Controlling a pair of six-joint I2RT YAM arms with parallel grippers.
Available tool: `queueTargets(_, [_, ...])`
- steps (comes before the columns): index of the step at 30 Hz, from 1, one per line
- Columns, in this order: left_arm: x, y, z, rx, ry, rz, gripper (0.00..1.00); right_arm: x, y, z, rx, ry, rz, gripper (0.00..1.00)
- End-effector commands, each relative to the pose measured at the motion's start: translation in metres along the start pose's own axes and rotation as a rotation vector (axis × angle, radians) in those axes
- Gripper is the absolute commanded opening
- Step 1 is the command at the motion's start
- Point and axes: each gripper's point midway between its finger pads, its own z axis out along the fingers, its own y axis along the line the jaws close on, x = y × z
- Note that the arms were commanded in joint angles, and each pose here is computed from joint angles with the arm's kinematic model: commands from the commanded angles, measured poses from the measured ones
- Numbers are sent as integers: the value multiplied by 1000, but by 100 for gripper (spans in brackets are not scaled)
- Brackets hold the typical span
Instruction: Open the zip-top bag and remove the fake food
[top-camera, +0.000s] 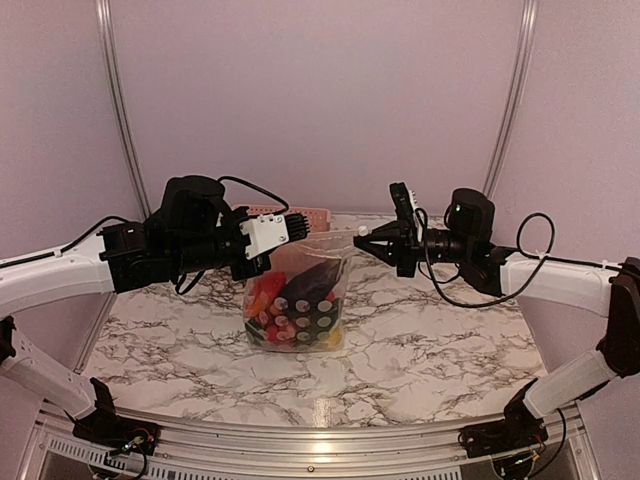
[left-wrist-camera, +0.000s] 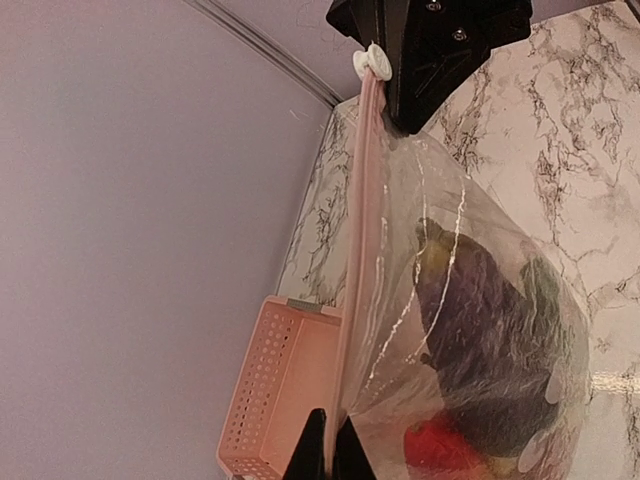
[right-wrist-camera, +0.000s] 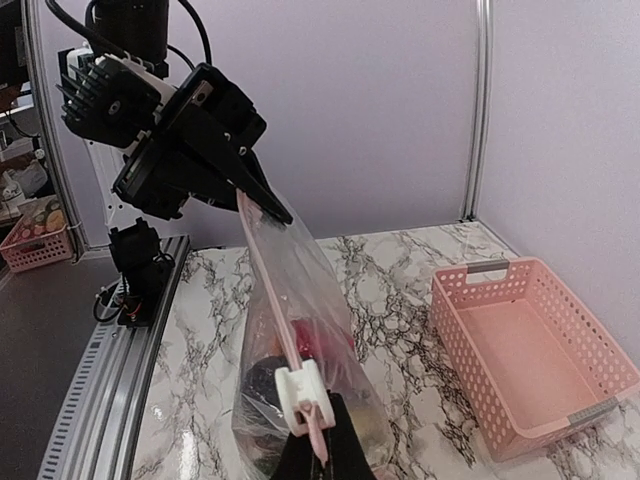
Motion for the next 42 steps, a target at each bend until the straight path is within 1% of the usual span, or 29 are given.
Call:
queueTargets(1, [-17,28,-19,-94,-79,-58,0,-13,-4,3,26,-11,-23,0])
queueTargets(2, [-19,29,-21,-92,-90,-69,5,-15,-4,2,30,-16,-29,0])
queueTargets(3, [-23,30,-24,-89,-104,-83,14,-17,-2,2,29,-20,-35,0])
queueTargets(6, [-42,33,-33,-49,-180,-138,36,-20,1,5,27,-17,-56,0])
queueTargets(8, [-59,34,-38,-8,-246,-180,43,-20,3,9,24,-2,-67,0])
queueTargets(10, [-73,29,-37,47,-295,-208,47,-17,8,15,17,19,-78,0])
queueTargets(17, [-87,16,-6,164,-275,-242,48,-17,17,23,7,28,-94,0])
queueTargets(23, [-98,0,11,253,-317,-267,47,-17,19,24,0,24,-86,0])
queueTargets(30, [-104,-7,27,287,-324,-269,43,-21,20,22,-1,17,-95,0])
queueTargets(42, [-97,-17,52,312,-260,-248,28,-20,21,21,2,12,-105,0])
